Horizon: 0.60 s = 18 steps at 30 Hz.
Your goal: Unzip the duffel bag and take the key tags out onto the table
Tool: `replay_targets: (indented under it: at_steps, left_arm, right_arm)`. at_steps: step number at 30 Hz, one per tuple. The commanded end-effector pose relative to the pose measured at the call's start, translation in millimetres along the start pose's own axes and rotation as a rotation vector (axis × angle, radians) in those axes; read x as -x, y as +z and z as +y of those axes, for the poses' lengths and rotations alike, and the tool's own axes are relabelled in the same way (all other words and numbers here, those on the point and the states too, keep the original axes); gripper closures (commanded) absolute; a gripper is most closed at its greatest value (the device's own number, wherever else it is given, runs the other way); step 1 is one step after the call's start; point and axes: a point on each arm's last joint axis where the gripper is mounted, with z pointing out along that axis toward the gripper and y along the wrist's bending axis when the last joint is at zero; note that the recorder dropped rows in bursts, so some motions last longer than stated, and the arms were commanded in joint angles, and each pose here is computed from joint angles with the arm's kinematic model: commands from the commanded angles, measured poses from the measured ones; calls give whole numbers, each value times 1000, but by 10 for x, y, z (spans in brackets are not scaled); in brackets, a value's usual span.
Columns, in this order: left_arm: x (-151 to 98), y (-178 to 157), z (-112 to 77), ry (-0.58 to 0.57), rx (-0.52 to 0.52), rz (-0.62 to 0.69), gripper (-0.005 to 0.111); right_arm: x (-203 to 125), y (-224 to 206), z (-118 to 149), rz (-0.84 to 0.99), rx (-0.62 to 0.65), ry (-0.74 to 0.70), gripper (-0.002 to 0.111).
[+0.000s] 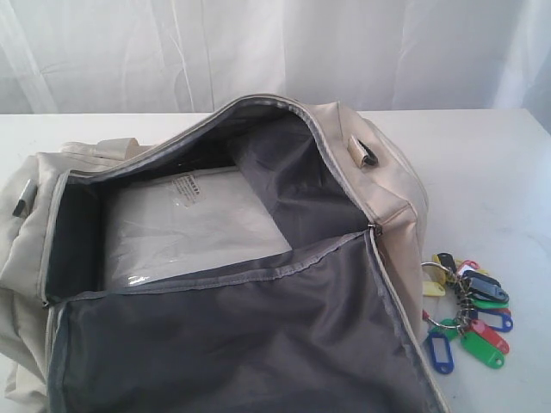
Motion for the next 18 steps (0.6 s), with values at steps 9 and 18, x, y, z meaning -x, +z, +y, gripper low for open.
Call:
replay_targets:
  at_steps: [9,18]
  left_arm:
    - [-4,1,0,-14,1,-4,107]
    - [-4,1,0,-14,1,-4,107]
  right_arm:
    - [16,-262,-179,-99,-300,42,108]
    - [-17,-262,-179,-97,-298,40,108]
